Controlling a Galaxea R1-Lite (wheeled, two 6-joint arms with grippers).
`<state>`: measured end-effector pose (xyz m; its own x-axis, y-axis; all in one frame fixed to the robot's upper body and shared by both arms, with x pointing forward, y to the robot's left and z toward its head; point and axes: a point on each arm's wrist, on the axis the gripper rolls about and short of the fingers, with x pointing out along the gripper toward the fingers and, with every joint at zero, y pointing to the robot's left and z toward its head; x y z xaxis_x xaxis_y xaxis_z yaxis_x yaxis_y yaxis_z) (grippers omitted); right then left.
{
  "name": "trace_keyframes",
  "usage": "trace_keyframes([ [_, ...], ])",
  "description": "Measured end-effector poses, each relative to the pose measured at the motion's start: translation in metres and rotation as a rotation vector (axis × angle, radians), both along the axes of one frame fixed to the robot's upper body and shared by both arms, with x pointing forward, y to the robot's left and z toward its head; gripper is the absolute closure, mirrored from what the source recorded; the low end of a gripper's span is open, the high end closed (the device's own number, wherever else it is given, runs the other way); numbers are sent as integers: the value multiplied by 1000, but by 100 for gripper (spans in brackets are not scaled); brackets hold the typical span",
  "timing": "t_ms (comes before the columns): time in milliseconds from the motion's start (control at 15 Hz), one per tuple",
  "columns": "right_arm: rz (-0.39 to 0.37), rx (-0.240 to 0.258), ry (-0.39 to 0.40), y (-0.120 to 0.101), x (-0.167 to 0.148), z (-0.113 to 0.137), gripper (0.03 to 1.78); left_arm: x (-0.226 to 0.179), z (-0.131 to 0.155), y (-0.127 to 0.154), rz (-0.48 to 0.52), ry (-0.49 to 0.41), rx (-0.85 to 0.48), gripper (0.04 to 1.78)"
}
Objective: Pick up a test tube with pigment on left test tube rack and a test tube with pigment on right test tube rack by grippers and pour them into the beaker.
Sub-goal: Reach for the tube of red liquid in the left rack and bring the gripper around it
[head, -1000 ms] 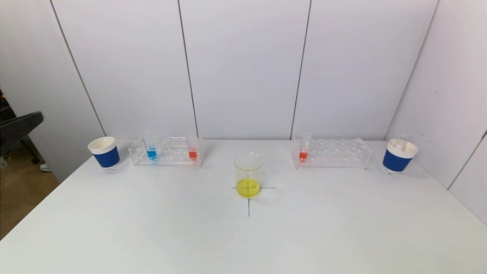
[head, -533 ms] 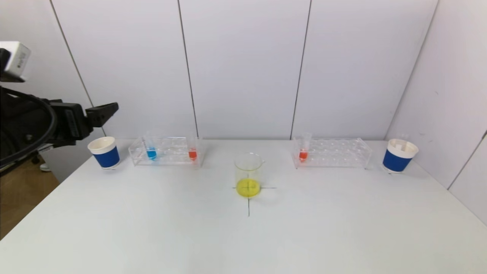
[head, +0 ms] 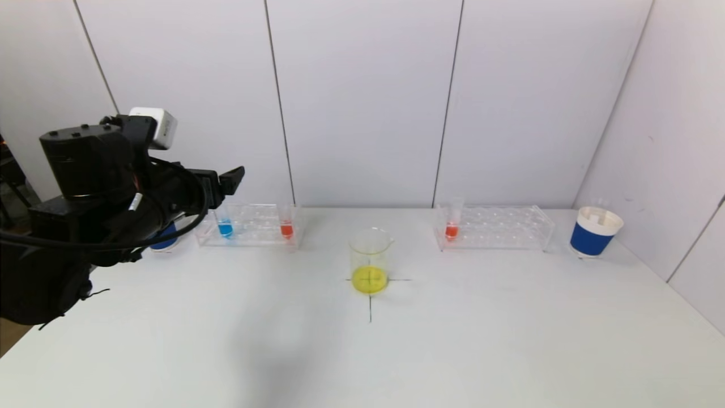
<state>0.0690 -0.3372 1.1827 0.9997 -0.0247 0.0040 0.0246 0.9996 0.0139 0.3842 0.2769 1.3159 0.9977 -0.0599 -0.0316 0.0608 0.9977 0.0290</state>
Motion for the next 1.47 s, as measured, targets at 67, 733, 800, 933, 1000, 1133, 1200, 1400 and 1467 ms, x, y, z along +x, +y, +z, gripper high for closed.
trace_keyframes([
  [67,0,0,0,0,0,0,4,7,-7,-3,-5,6,-1,5],
  [733,0,0,1,0,0,0,4,48,-68,-33,-59,23,-32,5],
  [800,0,0,0,0,0,0,4,50,-73,-35,-61,19,-34,5],
  [933,0,0,0,0,0,0,4,55,-84,-40,-52,26,-30,5],
  [1000,0,0,0,0,0,0,4,57,-90,-42,-50,32,-28,5],
  [1133,0,0,0,0,0,0,4,62,-100,-46,-52,29,-28,5],
  [1200,0,0,0,0,0,0,4,64,-105,-47,-54,20,-30,5],
  [1400,0,0,0,0,0,0,4,70,-118,-51,-55,-7,-38,5],
  [1467,0,0,0,0,0,0,4,71,-122,-51,-55,-11,-39,5],
])
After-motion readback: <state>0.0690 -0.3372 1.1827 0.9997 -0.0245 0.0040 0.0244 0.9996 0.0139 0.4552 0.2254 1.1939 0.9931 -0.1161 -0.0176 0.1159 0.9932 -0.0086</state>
